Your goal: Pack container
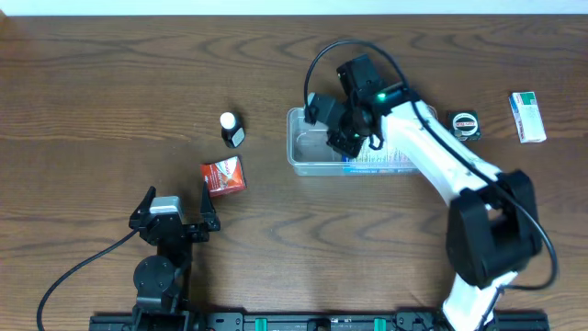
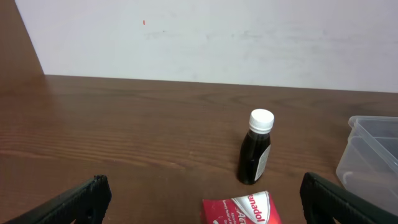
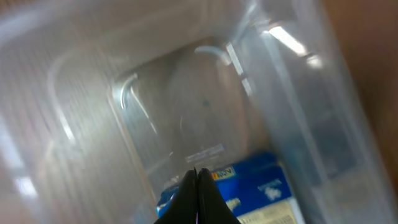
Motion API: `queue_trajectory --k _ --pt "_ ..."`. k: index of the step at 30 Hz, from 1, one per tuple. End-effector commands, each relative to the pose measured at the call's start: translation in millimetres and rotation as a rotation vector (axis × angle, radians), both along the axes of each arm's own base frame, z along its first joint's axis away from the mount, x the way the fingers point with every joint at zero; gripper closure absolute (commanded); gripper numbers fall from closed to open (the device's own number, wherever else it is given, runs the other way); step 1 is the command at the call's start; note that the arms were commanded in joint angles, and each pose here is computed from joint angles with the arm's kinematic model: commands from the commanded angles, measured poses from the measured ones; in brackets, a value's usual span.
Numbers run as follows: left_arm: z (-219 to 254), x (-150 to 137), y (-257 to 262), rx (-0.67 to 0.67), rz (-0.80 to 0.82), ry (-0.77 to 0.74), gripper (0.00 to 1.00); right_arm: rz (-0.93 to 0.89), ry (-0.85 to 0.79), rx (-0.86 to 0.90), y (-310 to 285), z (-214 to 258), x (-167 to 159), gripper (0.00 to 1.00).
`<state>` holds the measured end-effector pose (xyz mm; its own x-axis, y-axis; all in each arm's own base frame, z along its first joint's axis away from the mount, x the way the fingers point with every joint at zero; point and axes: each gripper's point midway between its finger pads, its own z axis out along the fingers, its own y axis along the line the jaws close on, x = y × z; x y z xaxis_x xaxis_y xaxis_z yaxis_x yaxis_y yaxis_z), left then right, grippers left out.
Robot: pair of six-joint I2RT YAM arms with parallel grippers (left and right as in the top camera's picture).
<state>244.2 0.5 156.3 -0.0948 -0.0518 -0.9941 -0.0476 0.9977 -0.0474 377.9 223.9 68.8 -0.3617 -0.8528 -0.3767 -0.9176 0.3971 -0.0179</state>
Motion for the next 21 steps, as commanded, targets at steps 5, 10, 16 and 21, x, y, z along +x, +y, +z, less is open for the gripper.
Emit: queue_trajectory --k 5,10,16,21 --pt "-17.7 -0.5 2.4 0.022 0.010 0.050 0.02 0.131 0.017 -0.062 1.0 -36.0 -2.8 0.99" --pt "-17.7 -0.5 2.4 0.022 0.010 0.050 0.02 0.135 -0.018 -0.124 -8.5 -39.0 4.3 0.99" --pt "-17.7 -0.5 2.4 0.022 0.010 0.050 0.02 0.191 -0.030 -0.139 -9.7 -39.7 2.9 0.99" --pt "-17.7 -0.5 2.4 0.022 0.010 0.050 0.02 0.212 -0.008 -0.106 -3.4 -29.7 -0.5 0.99"
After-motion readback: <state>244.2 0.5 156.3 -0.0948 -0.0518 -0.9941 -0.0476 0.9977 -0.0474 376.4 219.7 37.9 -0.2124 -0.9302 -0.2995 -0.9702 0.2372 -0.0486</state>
